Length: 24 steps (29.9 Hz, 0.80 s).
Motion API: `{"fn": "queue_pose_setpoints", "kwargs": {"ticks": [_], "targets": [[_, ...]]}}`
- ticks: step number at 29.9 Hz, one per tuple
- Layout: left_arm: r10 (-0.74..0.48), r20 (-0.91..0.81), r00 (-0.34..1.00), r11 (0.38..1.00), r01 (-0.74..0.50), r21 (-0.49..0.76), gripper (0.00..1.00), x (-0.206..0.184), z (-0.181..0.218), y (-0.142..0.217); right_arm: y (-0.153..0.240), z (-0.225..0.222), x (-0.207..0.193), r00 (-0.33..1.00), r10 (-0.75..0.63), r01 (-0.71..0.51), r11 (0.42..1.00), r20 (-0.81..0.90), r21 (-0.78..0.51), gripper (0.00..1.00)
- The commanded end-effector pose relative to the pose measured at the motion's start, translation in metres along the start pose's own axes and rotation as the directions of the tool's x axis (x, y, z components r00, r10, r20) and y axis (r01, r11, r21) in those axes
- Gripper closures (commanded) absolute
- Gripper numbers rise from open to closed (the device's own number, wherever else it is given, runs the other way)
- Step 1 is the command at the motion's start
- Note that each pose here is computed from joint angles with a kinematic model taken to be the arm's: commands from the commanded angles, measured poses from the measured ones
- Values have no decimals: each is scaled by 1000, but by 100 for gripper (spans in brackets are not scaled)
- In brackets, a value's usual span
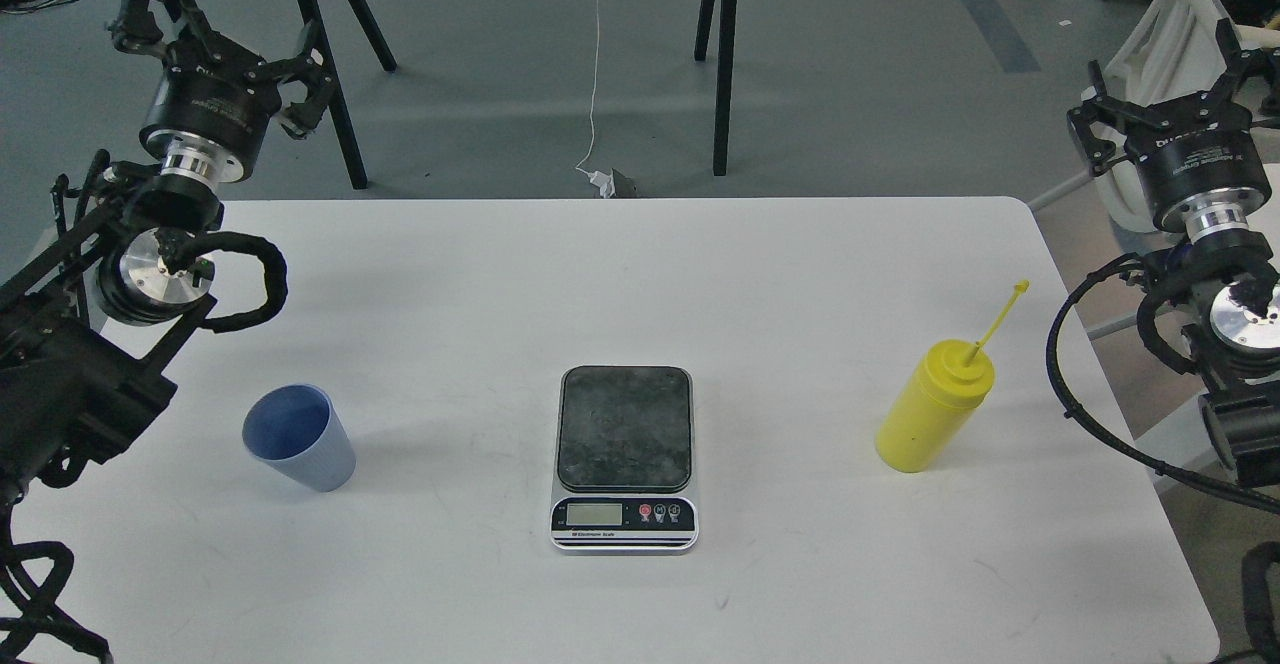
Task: Pour seasoning into cup on scale with both arms
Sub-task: 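Reach the left gripper down toward the blue cup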
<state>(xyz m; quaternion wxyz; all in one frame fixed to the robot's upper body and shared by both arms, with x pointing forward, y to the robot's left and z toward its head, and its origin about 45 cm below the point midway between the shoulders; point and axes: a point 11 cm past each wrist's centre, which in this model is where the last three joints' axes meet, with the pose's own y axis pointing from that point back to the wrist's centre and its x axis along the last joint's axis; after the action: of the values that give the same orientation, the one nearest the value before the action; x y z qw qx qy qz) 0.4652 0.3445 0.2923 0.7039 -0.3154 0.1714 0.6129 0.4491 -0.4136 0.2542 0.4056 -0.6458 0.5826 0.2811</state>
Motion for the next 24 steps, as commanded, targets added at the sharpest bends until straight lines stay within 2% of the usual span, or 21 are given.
{"fn": "queue_pose_setpoints", "kwargs": {"ticks": [1,8,10,13,16,19,21,24], "targets": [[5,-2,1000,1000,-5,1,0,0,-2,0,0,2,-1,1000,-4,4,1000,-4,4,1],[-17,31,999,1000,16,15,0,5,7,8,9,-2,10,1000,22,-22,1000,-6,12,1],[-81,79,994,996,77,44,0,1,20,19,19,-3,19,999,43,-43,999,-6,13,1],[-215,238,947,976,199,91,0,-12,51,29,34,-8,29,998,60,-60,998,-5,27,1],[-305,401,864,951,253,180,0,-18,54,40,53,-7,41,997,83,-83,996,2,22,1],[-446,565,694,894,316,318,1,-29,44,64,68,-10,49,995,100,-100,995,10,27,1],[-546,665,509,837,356,415,4,-44,39,79,74,-12,51,995,104,-104,994,13,31,1],[-611,751,252,782,339,523,4,-50,31,98,81,-15,55,993,114,-115,992,20,44,1]]}}
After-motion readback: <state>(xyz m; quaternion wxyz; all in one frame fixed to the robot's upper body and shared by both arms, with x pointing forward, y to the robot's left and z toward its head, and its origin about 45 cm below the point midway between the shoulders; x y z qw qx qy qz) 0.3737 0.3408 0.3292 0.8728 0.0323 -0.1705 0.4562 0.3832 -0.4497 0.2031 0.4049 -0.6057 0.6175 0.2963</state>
